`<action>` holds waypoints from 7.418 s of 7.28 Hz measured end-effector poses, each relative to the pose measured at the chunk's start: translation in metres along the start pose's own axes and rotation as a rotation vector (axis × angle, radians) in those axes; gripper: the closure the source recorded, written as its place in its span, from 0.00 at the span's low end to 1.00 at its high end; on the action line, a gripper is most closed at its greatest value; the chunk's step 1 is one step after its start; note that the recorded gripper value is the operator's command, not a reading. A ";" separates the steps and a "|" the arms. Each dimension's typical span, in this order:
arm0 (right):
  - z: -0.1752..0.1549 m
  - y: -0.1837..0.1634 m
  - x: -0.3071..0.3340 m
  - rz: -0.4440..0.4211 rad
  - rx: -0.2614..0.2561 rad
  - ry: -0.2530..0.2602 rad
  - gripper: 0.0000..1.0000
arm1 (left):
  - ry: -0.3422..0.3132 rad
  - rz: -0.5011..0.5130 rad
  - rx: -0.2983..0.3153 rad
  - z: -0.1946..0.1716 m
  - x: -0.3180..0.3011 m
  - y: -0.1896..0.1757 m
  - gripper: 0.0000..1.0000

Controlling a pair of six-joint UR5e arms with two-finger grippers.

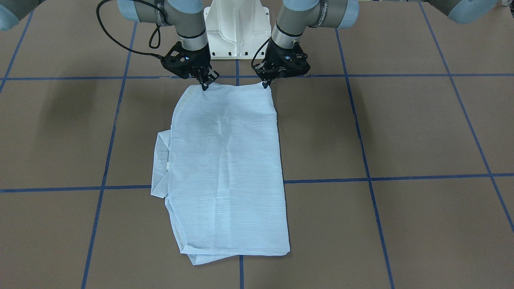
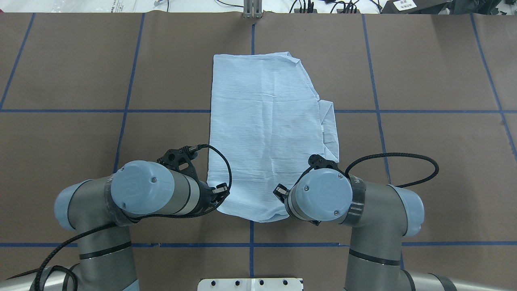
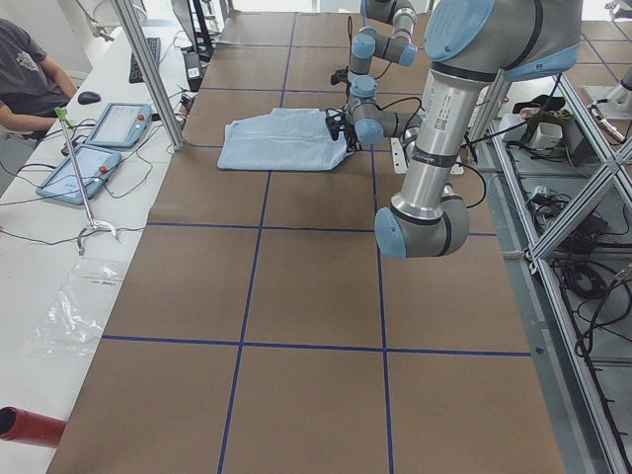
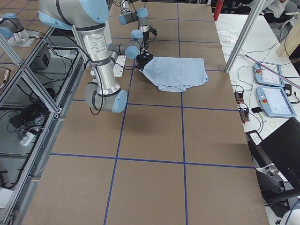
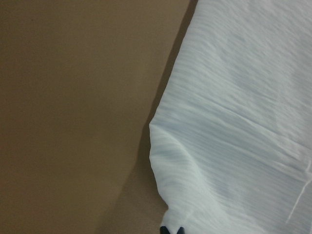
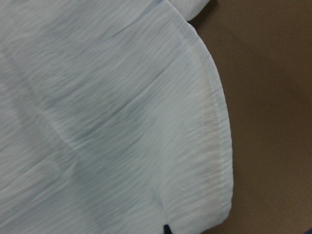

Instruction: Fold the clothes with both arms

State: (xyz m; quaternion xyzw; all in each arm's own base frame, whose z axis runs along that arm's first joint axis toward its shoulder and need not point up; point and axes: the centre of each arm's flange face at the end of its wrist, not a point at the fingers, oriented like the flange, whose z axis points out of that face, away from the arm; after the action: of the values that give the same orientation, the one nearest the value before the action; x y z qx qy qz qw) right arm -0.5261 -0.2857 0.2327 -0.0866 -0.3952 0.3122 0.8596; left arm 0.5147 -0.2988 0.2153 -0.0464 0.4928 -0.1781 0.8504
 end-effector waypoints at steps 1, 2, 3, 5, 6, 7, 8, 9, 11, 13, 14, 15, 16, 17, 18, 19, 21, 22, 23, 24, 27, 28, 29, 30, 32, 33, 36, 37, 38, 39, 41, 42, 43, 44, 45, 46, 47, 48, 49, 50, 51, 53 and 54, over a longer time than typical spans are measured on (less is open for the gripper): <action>-0.018 0.001 0.000 -0.001 -0.017 -0.027 1.00 | -0.005 0.002 -0.014 -0.022 0.001 0.005 1.00; -0.030 0.002 0.003 -0.005 -0.038 -0.041 1.00 | -0.010 0.001 -0.030 -0.041 0.001 0.011 1.00; -0.046 0.006 0.009 -0.015 -0.069 -0.058 1.00 | -0.013 -0.005 -0.045 -0.059 0.002 0.016 1.00; -0.088 0.027 0.029 -0.054 -0.164 -0.099 1.00 | -0.038 -0.044 -0.090 -0.099 -0.003 0.037 1.00; -0.104 0.037 0.037 -0.070 -0.229 -0.101 1.00 | -0.055 -0.060 -0.114 -0.116 -0.008 0.052 1.00; -0.111 0.043 0.042 -0.079 -0.267 -0.095 1.00 | -0.064 -0.067 -0.126 -0.126 -0.011 0.060 1.00; -0.106 0.040 0.040 -0.085 -0.266 -0.085 1.00 | -0.075 -0.068 -0.120 -0.124 -0.011 0.059 1.00; -0.094 0.027 0.031 -0.091 -0.234 -0.079 1.00 | -0.078 -0.061 -0.089 -0.117 -0.004 0.043 1.00; -0.087 -0.019 0.001 -0.102 -0.140 -0.114 1.00 | -0.043 -0.069 0.016 -0.094 0.031 -0.028 1.00; -0.080 -0.068 -0.041 -0.160 -0.044 -0.132 1.00 | -0.005 -0.068 0.101 -0.077 0.046 -0.100 1.00; -0.067 -0.090 -0.064 -0.217 -0.002 -0.115 1.00 | 0.006 -0.071 0.129 -0.068 0.050 -0.127 1.00; -0.051 -0.112 -0.084 -0.264 0.035 -0.085 1.00 | 0.018 -0.077 0.149 -0.059 0.056 -0.147 1.00; -0.033 -0.139 -0.100 -0.293 0.067 -0.062 1.00 | 0.030 -0.081 0.163 -0.049 0.065 -0.164 1.00; -0.014 -0.160 -0.109 -0.309 0.085 -0.060 1.00 | 0.038 -0.082 0.170 -0.034 0.072 -0.177 1.00; 0.005 -0.175 -0.119 -0.316 0.094 -0.064 1.00 | 0.045 -0.082 0.176 -0.018 0.074 -0.189 1.00; 0.020 -0.182 -0.133 -0.320 0.097 -0.063 1.00 | 0.047 -0.080 0.184 -0.002 0.071 -0.202 1.00; 0.035 -0.186 -0.153 -0.331 0.097 -0.048 1.00 | 0.052 -0.073 0.191 0.020 0.063 -0.218 1.00; 0.038 -0.185 -0.162 -0.333 0.097 -0.045 1.00 | 0.054 -0.072 0.192 0.025 0.061 -0.222 1.00; 0.044 -0.186 -0.169 -0.336 0.095 -0.051 1.00 | 0.053 -0.072 0.193 0.028 0.059 -0.224 1.00; 0.054 -0.189 -0.172 -0.342 0.094 -0.066 1.00 | 0.048 -0.070 0.197 0.030 0.057 -0.228 1.00; 0.063 -0.207 -0.175 -0.350 0.105 -0.092 0.48 | 0.040 -0.065 0.205 0.037 0.051 -0.240 0.99; 0.061 -0.210 -0.175 -0.350 0.108 -0.096 0.00 | 0.041 -0.066 0.205 0.040 0.049 -0.242 0.03; 0.058 -0.212 -0.176 -0.350 0.111 -0.100 0.00 | 0.043 -0.069 0.205 0.041 0.049 -0.242 0.00; 0.054 -0.214 -0.179 -0.352 0.114 -0.107 0.00 | 0.047 -0.069 0.205 0.040 0.050 -0.242 0.00; 0.039 -0.225 -0.186 -0.350 0.110 -0.123 0.00 | 0.052 -0.070 0.213 0.032 0.049 -0.248 0.00; 0.028 -0.242 -0.186 -0.346 0.095 -0.126 0.00 | 0.048 -0.058 0.230 0.023 0.042 -0.263 0.00; -0.012 -0.371 -0.117 -0.499 0.092 -0.038 0.00 | 0.003 0.164 0.274 -0.035 -0.042 -0.310 0.00; -0.026 -0.422 -0.060 -0.610 0.105 0.005 0.00 | -0.017 0.255 0.263 -0.064 -0.088 -0.322 0.00; -0.038 -0.462 0.005 -0.704 0.100 0.044 0.00 | -0.052 0.376 0.257 -0.096 -0.145 -0.333 0.00; -0.048 -0.491 0.078 -0.770 0.086 0.077 0.00 | -0.111 0.518 0.267 -0.130 -0.210 -0.345 0.00; -0.075 -0.524 0.222 -0.836 0.045 0.109 0.00 | -0.265 0.803 0.256 -0.208 -0.364 -0.376 0.00; -0.090 -0.530 0.284 -0.846 0.019 0.100 0.00 | -0.315 0.830 0.243 -0.240 -0.441 -0.394 0.00; -0.105 -0.535 0.338 -0.857 0.001 0.081 0.00 | -0.344 0.809 0.243 -0.264 -0.503 -0.405 0.00; -0.116 -0.540 0.374 -0.864 -0.008 0.065 0.00 | -0.357 0.784 0.236 -0.272 -0.541 -0.407 0.00; -0.125 -0.544 0.392 -0.860 -0.011 0.045 0.00 | -0.362 0.759 0.232 -0.271 -0.566 -0.407 0.00; -0.132 -0.547 0.398 -0.861 -0.005 0.024 0.00 | -0.367 0.752 0.240 -0.268 -0.579 -0.408 0.00; -0.136 -0.550 0.404 -0.853 0.005 0.017 0.00 | -0.375 0.750 0.248 -0.267 -0.587 -0.406 0.00; -0.138 -0.551 0.410 -0.817 0.008 0.017 0.00 | -0.376 0.747 0.253 -0.267 -0.589 -0.404 0.00; -0.137 -0.549 0.419 -0.744 0.000 0.018 0.00 | -0.375 0.730 0.255 -0.269 -0.588 -0.403 0.00; -0.136 -0.546 0.428 -0.677 -0.010 0.019 0.00 | -0.372 0.699 0.247 -0.270 -0.585 -0.401 0.00; -0.137 -0.543 0.435 -0.631 -0.022 0.020 0.00 | -0.360 0.658 0.219 -0.272 -0.579 -0.400 0.00; -0.154 -0.530 0.432 -0.563 -0.057 0.032 0.00 | -0.320 0.559 0.142 -0.284 -0.549 -0.387 0.00; -0.158 -0.526 0.431 -0.549 -0.068 0.036 0.00 | -0.310 0.521 0.112 -0.289 -0.541 -0.380 0.00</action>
State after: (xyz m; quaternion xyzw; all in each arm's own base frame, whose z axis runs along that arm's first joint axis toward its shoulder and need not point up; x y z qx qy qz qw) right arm 0.0482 -0.4251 0.6041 -0.0108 -0.3987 0.0523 0.9155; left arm -0.0735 -0.4370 0.6092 0.1019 0.3418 0.0285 0.9338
